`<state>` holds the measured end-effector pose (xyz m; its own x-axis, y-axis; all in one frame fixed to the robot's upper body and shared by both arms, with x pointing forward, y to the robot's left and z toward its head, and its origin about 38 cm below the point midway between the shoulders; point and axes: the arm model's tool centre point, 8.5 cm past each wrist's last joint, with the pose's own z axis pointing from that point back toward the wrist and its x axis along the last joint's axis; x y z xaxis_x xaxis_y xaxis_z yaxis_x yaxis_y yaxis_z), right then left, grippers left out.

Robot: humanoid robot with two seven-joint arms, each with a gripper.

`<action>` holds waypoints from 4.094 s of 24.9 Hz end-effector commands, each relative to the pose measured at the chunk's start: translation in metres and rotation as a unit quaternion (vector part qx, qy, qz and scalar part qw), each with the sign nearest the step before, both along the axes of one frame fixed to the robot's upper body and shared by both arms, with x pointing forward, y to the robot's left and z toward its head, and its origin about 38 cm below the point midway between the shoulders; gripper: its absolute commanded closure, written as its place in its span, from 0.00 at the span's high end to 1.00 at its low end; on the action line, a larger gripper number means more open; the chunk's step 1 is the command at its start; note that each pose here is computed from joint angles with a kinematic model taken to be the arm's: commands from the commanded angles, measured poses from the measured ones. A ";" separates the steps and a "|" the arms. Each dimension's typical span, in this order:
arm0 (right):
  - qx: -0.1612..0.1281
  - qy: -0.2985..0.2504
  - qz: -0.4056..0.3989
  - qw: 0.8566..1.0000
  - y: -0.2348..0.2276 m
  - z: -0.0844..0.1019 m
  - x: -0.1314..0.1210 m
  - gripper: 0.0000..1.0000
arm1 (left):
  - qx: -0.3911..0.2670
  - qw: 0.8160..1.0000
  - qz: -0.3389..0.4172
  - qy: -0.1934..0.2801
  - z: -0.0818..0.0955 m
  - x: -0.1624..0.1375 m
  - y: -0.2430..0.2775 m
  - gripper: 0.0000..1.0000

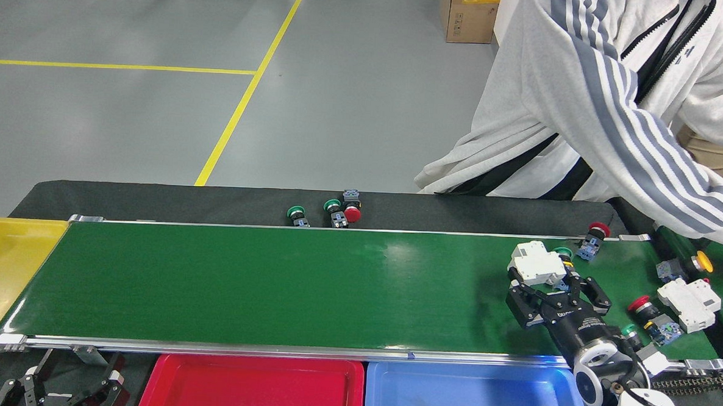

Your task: Pick switch part from conveyor to tray

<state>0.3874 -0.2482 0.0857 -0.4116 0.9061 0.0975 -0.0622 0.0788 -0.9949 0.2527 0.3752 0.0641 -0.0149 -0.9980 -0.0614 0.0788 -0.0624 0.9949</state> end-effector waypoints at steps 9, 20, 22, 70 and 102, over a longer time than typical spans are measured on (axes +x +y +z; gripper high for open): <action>0.028 0.017 0.202 0.979 0.041 -0.023 -0.126 1.00 | 0.010 1.000 0.001 -0.013 0.009 0.001 0.004 1.00; 0.046 0.031 -0.250 0.967 -0.032 -0.040 -0.107 0.98 | 0.010 1.000 0.005 -0.012 0.009 -0.001 0.007 1.00; 0.034 0.034 -0.281 0.958 -0.039 -0.048 -0.119 0.98 | 0.010 1.000 0.002 -0.013 0.009 0.000 0.005 1.00; -0.076 0.090 -0.133 0.984 0.164 -0.017 0.094 0.02 | 0.018 1.000 -0.003 -0.016 0.014 0.004 0.008 1.00; 0.002 -0.001 -0.235 0.972 0.106 -0.046 -0.077 0.99 | 0.046 0.975 -0.211 -0.060 0.048 0.096 -0.110 1.00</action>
